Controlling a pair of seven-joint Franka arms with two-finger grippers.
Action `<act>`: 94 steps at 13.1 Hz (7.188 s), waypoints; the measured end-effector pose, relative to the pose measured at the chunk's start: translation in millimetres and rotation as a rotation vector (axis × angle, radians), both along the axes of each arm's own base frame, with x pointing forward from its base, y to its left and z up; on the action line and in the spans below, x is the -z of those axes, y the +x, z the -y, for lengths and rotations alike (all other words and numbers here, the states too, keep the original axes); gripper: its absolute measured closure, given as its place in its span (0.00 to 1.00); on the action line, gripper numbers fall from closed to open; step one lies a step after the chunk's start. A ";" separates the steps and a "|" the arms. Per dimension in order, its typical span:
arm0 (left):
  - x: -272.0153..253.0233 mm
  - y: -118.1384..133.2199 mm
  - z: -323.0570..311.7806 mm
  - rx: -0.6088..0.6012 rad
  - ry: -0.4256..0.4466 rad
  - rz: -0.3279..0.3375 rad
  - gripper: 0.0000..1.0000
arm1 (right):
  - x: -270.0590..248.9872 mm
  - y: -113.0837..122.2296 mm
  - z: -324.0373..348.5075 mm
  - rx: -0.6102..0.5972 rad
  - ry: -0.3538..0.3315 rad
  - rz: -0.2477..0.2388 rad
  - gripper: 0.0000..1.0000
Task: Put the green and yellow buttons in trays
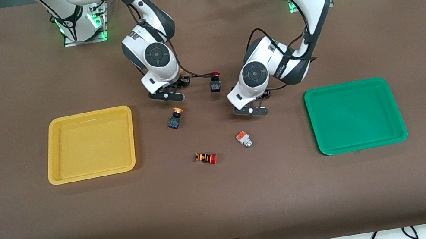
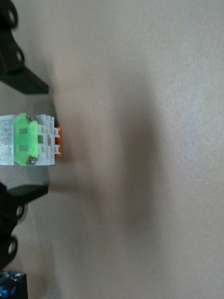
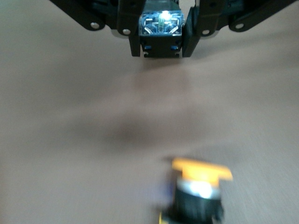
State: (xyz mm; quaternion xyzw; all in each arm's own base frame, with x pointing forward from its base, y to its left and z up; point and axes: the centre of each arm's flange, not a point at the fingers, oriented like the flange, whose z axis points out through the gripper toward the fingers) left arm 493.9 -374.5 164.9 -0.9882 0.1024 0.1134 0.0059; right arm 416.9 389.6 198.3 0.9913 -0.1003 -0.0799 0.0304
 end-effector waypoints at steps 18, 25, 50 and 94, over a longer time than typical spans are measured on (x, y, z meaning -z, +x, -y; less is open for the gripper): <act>-69.7 129.7 -265.8 0.187 0.121 0.001 0.59 | 4.6 169.2 385.5 -0.205 -0.016 0.013 0.60; -60.4 124.8 -256.2 0.184 0.066 0.036 0.21 | -5.3 185.0 384.7 -0.301 0.008 -0.003 0.18; -17.4 146.3 17.7 -1.022 -0.036 0.023 0.04 | 18.9 126.5 14.2 0.189 0.004 0.100 0.37; -107.0 170.2 -347.5 0.515 0.063 0.001 0.05 | -271.0 197.1 275.0 -0.275 0.026 -0.104 0.00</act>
